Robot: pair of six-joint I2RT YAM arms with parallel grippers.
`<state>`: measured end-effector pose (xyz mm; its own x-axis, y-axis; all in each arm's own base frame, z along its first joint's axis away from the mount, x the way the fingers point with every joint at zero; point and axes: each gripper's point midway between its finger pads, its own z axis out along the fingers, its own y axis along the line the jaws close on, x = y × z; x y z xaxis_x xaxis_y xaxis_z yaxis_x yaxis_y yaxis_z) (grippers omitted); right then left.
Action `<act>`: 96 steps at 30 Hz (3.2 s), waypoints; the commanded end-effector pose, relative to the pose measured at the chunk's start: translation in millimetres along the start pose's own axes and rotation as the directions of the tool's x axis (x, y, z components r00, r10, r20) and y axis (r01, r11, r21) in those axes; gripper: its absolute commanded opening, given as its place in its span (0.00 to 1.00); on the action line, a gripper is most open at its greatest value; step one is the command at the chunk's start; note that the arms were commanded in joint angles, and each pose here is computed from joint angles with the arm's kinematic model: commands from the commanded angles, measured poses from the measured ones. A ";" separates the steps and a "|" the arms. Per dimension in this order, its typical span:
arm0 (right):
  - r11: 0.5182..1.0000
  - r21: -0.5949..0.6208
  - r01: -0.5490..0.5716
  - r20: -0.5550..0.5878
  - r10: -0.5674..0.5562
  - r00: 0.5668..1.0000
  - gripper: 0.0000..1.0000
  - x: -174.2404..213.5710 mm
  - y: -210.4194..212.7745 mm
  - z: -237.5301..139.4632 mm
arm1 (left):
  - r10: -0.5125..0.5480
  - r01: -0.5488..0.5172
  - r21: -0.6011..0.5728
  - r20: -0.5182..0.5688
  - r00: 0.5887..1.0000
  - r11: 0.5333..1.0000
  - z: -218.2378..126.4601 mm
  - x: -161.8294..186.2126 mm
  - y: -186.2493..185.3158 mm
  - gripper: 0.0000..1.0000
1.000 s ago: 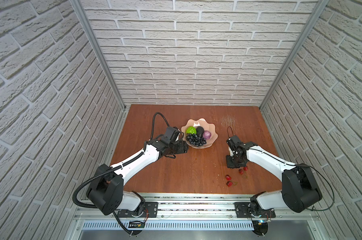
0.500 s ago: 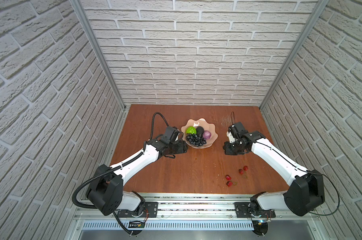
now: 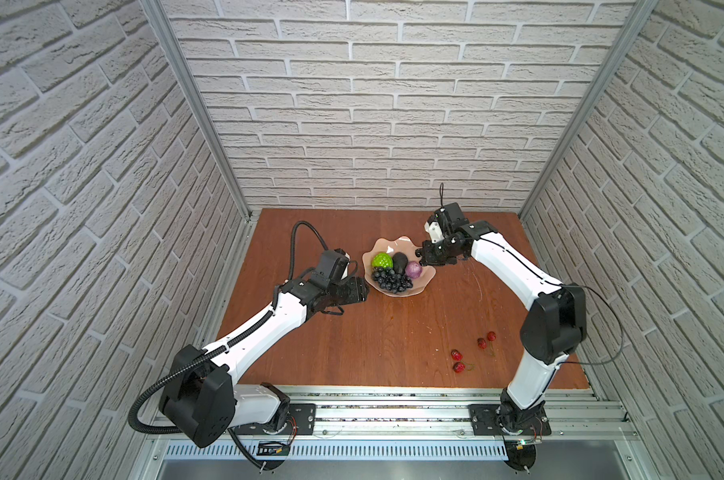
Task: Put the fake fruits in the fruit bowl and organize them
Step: 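Carry the dark cherries with the right gripper into the bowl and release, then move the right gripper back to the red cherry pairs near the table edge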
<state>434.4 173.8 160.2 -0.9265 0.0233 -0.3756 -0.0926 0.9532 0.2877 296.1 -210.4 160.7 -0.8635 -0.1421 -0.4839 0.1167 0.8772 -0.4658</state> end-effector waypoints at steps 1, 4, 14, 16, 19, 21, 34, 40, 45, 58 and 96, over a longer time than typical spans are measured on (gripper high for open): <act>0.997 -0.009 0.075 0.071 -0.074 0.995 0.06 -28.1 10.0 -0.4 | -0.005 0.005 -0.032 -0.003 1.000 0.999 0.7 3.5 12.2 0.69; 0.996 -0.010 0.084 0.038 -0.083 0.996 0.06 -34.4 8.6 22.0 | -0.011 0.011 -0.033 -0.008 1.000 0.999 2.8 2.6 14.3 0.69; 0.994 -0.006 0.105 -0.018 -0.105 0.994 0.06 -47.8 1.2 57.0 | -0.035 0.034 -0.039 -0.017 0.999 0.999 8.7 -2.0 21.9 0.69; 0.994 -0.006 0.105 -0.027 -0.105 0.994 0.06 -47.0 -1.1 62.5 | -0.036 0.035 -0.037 -0.022 0.999 0.999 10.6 -1.8 21.7 0.69; 0.995 -0.004 0.099 -0.043 -0.100 0.994 0.06 -44.9 -5.4 70.8 | -0.036 0.035 -0.035 -0.026 0.999 0.999 11.5 -2.8 21.1 0.69; 0.995 0.001 0.098 -0.050 -0.098 0.994 0.06 -44.3 -8.9 75.2 | -0.036 0.035 -0.034 -0.023 0.999 0.999 10.8 -4.4 21.0 0.69; 0.995 -0.001 0.102 -0.052 -0.102 0.993 0.18 -49.8 -11.7 85.7 | -0.042 0.041 -0.034 -0.017 0.999 0.999 9.3 -7.9 20.2 0.69; 0.992 0.011 0.126 -0.020 -0.125 0.992 0.25 -57.4 -8.7 66.9 | -0.047 0.046 -0.034 -0.009 0.999 0.998 4.1 -7.2 20.0 0.69; 0.991 0.011 0.136 0.020 -0.136 0.991 0.37 -62.6 -1.7 31.8 | -0.061 0.061 -0.033 -0.001 0.998 0.998 -0.3 -6.0 20.6 0.70; 0.987 0.030 0.155 0.196 -0.158 0.968 0.49 -15.5 8.3 -71.3 | -0.040 0.039 -0.030 -0.046 0.998 0.999 -0.4 6.7 6.0 0.74; 0.910 0.158 -0.383 -0.155 0.406 0.901 0.70 304.9 -83.6 -50.2 | 0.110 -0.109 0.039 -0.029 0.993 0.993 34.2 14.6 -42.0 0.74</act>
<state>151.8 84.3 71.6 -0.9515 0.2659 -0.1545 0.2324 0.9508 0.2050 281.1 -257.1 132.0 -0.8970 -0.0196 -0.4416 0.1940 0.8803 -0.4330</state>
